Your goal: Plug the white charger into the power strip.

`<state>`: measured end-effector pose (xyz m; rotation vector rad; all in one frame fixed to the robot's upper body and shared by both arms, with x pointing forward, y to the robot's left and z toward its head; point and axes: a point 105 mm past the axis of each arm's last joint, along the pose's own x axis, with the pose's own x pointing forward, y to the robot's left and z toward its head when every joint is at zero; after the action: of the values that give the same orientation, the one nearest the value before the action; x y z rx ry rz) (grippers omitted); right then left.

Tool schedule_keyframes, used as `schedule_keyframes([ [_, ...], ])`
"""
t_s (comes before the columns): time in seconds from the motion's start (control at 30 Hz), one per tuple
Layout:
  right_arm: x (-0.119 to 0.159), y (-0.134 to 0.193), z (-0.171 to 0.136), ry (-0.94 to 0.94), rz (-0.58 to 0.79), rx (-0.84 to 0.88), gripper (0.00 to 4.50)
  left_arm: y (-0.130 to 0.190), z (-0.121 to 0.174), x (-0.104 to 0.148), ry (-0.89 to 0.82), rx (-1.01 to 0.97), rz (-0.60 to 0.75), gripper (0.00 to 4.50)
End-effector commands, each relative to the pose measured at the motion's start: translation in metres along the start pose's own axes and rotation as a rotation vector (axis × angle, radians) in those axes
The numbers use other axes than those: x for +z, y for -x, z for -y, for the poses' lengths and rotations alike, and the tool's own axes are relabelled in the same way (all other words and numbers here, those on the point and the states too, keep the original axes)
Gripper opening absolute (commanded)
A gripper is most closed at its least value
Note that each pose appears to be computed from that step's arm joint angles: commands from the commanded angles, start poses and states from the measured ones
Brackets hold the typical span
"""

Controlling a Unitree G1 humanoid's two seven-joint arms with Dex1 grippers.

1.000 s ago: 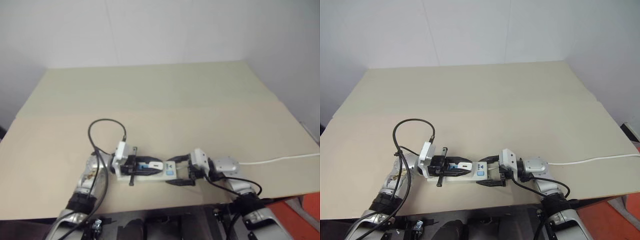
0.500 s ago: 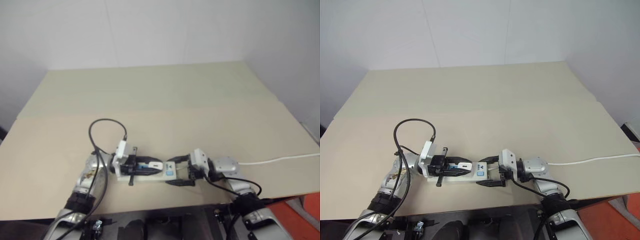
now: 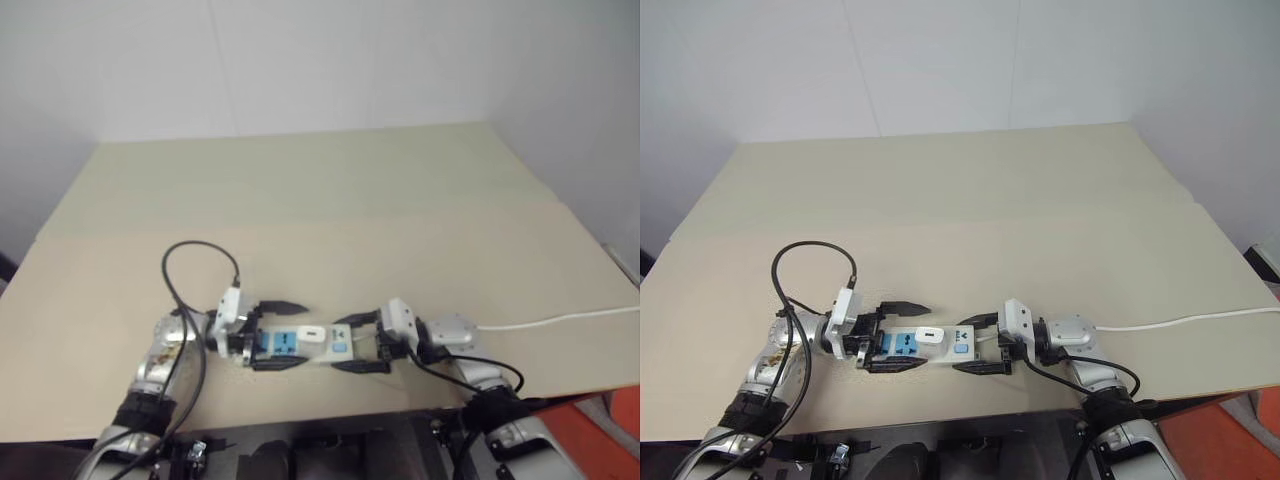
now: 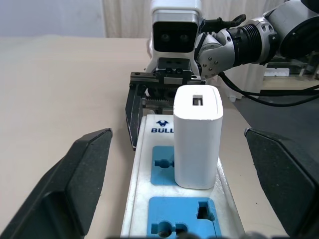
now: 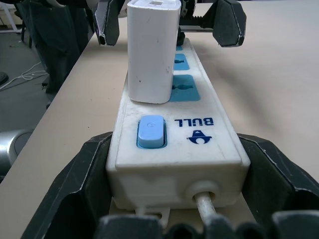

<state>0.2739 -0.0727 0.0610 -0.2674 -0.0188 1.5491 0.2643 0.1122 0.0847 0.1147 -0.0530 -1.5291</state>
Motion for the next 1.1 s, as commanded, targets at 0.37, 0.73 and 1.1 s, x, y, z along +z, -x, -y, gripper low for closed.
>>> schedule_keyframes([
  [0.37,-0.004,0.000,-0.005,-0.012,-0.010,0.022,3.42,0.072,-0.010,0.026,0.056,0.077,-0.071,4.47],
  [0.73,0.014,0.019,0.001,0.074,0.033,-0.052,4.48,0.123,-0.017,0.041,-0.019,0.258,-0.131,4.50],
  [1.1,0.054,0.123,-0.005,0.175,-0.147,-0.070,4.48,0.159,0.009,0.052,0.031,0.297,-0.192,4.50],
])
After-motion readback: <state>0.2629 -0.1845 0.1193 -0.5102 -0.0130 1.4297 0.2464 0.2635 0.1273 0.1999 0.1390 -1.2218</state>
